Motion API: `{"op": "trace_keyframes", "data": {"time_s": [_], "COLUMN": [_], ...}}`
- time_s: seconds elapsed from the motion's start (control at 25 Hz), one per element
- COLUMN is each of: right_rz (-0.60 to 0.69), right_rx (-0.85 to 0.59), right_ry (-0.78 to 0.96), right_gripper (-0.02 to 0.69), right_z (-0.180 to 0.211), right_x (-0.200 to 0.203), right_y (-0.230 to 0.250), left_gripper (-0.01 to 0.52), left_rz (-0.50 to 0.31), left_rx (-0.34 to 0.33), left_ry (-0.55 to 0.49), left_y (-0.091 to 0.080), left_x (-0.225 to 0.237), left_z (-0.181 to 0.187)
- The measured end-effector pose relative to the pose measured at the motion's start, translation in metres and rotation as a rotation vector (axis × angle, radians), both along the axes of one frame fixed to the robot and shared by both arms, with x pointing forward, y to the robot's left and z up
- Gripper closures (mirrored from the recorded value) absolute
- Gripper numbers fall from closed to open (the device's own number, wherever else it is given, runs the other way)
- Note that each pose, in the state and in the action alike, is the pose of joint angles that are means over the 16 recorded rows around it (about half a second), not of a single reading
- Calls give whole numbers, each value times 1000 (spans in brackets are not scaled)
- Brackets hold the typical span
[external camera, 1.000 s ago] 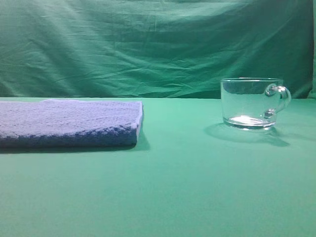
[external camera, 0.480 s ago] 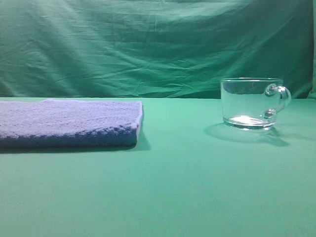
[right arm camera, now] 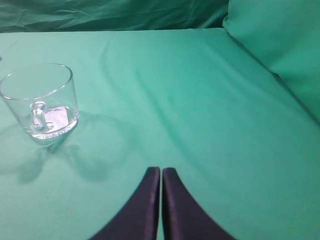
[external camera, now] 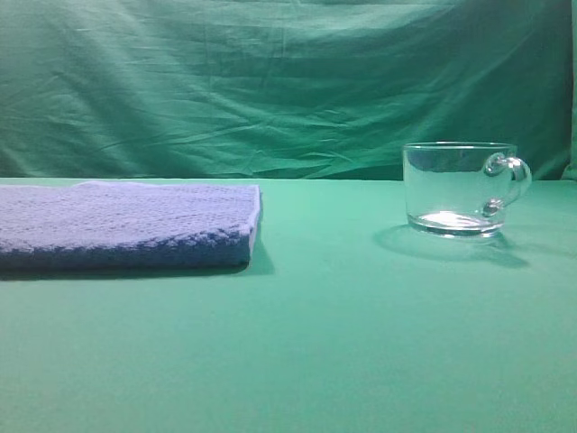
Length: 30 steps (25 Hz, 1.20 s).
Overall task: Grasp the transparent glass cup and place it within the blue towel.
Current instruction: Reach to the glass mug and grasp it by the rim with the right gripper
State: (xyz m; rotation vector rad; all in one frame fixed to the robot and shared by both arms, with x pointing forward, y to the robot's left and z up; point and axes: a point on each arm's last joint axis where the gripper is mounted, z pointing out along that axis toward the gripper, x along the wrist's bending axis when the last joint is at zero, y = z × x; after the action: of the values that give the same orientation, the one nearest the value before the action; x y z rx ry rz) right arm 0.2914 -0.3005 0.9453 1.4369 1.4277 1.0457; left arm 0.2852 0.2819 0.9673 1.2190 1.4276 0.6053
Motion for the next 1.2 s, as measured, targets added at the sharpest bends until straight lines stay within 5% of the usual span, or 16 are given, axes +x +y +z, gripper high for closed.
{"op": "trace_keyframes", "data": {"time_s": [0.68, 1.2], "right_rz": [10, -20], "right_rx": [164, 90], "right_ry": [-260, 270], "right_gripper": [665, 665], "right_z": [61, 106], "right_x": [8, 63], "right_y": [4, 5], "left_gripper": [514, 514], "left_rz": [0, 0], "left_rx": [0, 0], "left_ry": [0, 0], "left_y": [0, 0], "left_x": [0, 0], "left_z": [0, 0]}}
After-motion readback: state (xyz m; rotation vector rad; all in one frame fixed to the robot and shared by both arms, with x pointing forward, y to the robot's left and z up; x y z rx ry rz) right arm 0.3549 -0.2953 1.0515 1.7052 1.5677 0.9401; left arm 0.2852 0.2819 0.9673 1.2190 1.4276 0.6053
